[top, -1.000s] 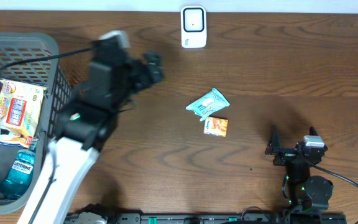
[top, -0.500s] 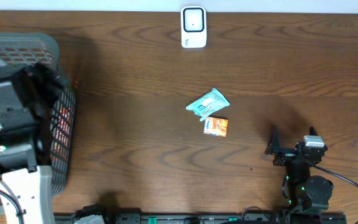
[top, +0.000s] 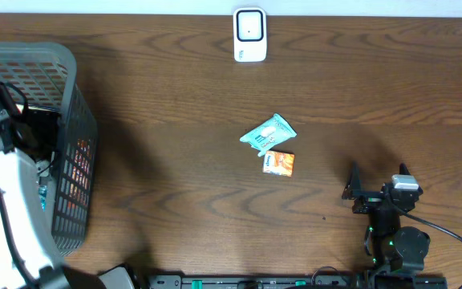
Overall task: Scan the item barcode
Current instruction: 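Reach into the basket and grasp the red chocolate bar with left gripper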
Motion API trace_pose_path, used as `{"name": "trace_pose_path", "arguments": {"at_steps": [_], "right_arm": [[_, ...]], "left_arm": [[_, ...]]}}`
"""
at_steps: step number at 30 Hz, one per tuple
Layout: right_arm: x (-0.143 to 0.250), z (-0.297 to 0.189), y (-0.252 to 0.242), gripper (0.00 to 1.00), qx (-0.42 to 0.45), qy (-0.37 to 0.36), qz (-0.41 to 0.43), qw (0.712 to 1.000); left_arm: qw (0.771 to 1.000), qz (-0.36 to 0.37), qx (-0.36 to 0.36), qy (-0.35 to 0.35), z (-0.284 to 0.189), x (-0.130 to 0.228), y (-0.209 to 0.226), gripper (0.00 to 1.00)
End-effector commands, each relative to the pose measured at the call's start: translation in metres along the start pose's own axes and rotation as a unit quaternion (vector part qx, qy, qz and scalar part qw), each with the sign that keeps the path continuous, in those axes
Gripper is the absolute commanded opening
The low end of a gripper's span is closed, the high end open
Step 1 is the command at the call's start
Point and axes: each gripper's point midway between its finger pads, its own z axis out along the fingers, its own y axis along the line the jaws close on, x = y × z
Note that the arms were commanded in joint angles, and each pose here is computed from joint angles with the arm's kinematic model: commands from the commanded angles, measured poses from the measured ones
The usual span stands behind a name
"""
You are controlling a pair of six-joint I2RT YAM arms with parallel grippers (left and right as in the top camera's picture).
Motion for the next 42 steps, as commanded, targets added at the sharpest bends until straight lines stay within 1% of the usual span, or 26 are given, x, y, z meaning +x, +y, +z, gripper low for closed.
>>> {"name": "trace_pose_path", "arguments": {"at_steps": [1,6,9,12,16,19,29,35,42], "right_arm": [[0.0,0.0,-0.002,0.99,0.004,-0.001,-0.007,1.0],[0.0,0.0,-0.002,0.99,0.004,-0.001,-0.007,1.0],[0.0,0.0,-0.002,0.99,0.004,-0.001,-0.007,1.0],[0.0,0.0,-0.002,0.99,0.004,-0.001,-0.007,1.0],[0.0,0.0,-0.002,0.99,0.004,-0.001,-0.007,1.0],[0.0,0.0,-0.002,0.99,0.004,-0.001,-0.007,1.0],[0.0,0.0,-0.002,0.99,0.004,-0.001,-0.007,1.0],[0.0,0.0,-0.002,0.99,0.004,-0.001,-0.007,1.0],[0.0,0.0,-0.002,0.99,0.004,-0.001,-0.007,1.0]], "left_arm": [[0.997,-0.039,-0.009,0.06,0.02,0.009,-0.002,0.98],[0.986,-0.108,-0.083,0.096,0.048,0.02,0.021,0.98],[0.973,-0.168,-0.119,0.105,0.059,0.026,0.03,0.98],[0.961,-0.216,-0.138,0.105,0.065,0.029,0.035,0.98],[0.951,-0.254,-0.152,0.089,0.072,0.027,0.04,0.98],[0.947,-0.27,-0.163,0.065,0.078,0.021,0.044,0.98],[0.947,-0.273,-0.157,0.065,0.11,0.016,0.036,0.98],[0.944,-0.272,-0.175,0.071,0.129,0.02,0.041,0.98],[0.934,-0.268,-0.219,0.086,0.155,0.032,0.057,0.98]]}}
